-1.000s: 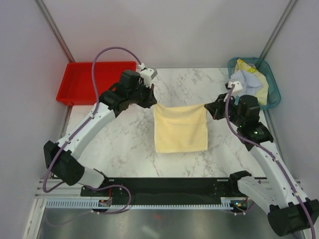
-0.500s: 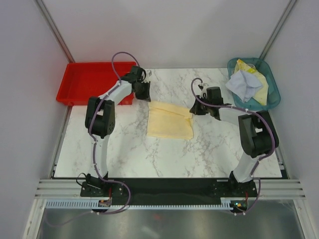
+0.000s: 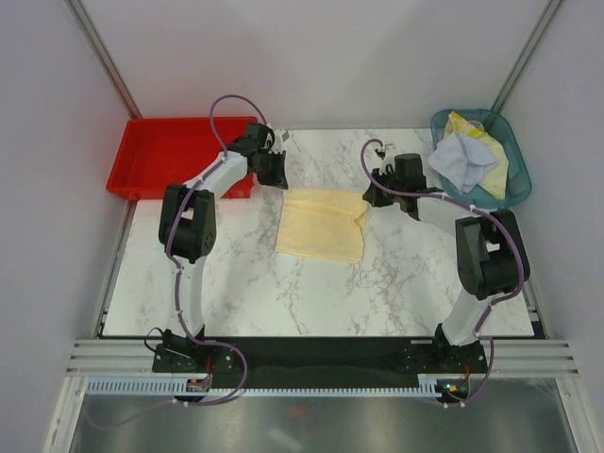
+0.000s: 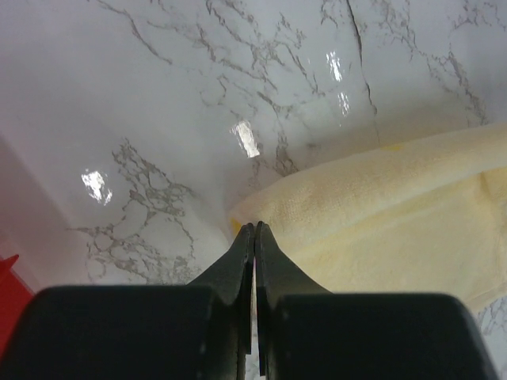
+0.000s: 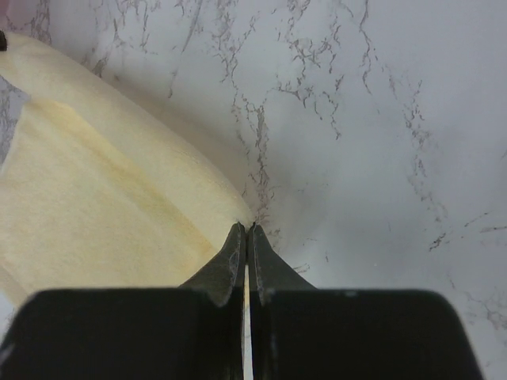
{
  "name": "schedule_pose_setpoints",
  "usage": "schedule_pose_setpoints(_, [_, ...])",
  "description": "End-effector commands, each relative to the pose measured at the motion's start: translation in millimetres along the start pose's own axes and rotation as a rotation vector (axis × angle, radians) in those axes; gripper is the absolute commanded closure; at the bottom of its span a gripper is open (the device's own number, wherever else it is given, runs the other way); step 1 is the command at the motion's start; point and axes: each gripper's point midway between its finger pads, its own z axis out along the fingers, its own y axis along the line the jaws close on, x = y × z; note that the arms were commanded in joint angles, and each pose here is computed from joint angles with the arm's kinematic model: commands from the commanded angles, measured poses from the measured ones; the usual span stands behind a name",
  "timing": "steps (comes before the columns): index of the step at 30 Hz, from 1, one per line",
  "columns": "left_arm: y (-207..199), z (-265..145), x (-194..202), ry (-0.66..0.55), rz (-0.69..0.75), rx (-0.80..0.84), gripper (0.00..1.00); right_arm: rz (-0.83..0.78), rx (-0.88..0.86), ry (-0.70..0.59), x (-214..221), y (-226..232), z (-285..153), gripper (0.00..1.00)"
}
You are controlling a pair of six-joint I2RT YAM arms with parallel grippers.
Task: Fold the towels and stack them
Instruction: Fold the towel
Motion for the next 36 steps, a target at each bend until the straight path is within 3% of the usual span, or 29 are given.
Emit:
schedule_pose_setpoints(1, [-21,-35,-18,-0.076,0.069,0.045,0.98,-0.081,0.009,-0.076,-29,5,-22,1.0])
schedule_pose_setpoints(6, [-27,-44,-15,-0.101,0.064,0.065,0.98,-0.143,-0.041,-0.098,-30,14,-29,0.98])
schedule_pose_setpoints(12, [-28,-38,-11,-0.094,0.068,0.084,0.98,-0.189,-0.082,-0.024,-2,15,-24,0.96])
schedule_pose_setpoints(23, [-27,-50,2,-0.093,0.06,0.063,0.98,-0.303,-0.02,-0.106,-5,4,-37,1.0])
schedule_pose_setpoints(36, [-29,-62,28,-0.068,0.031,0.047,0.98,-0.319,-0.103,-0.158,-10,37,-66,1.0])
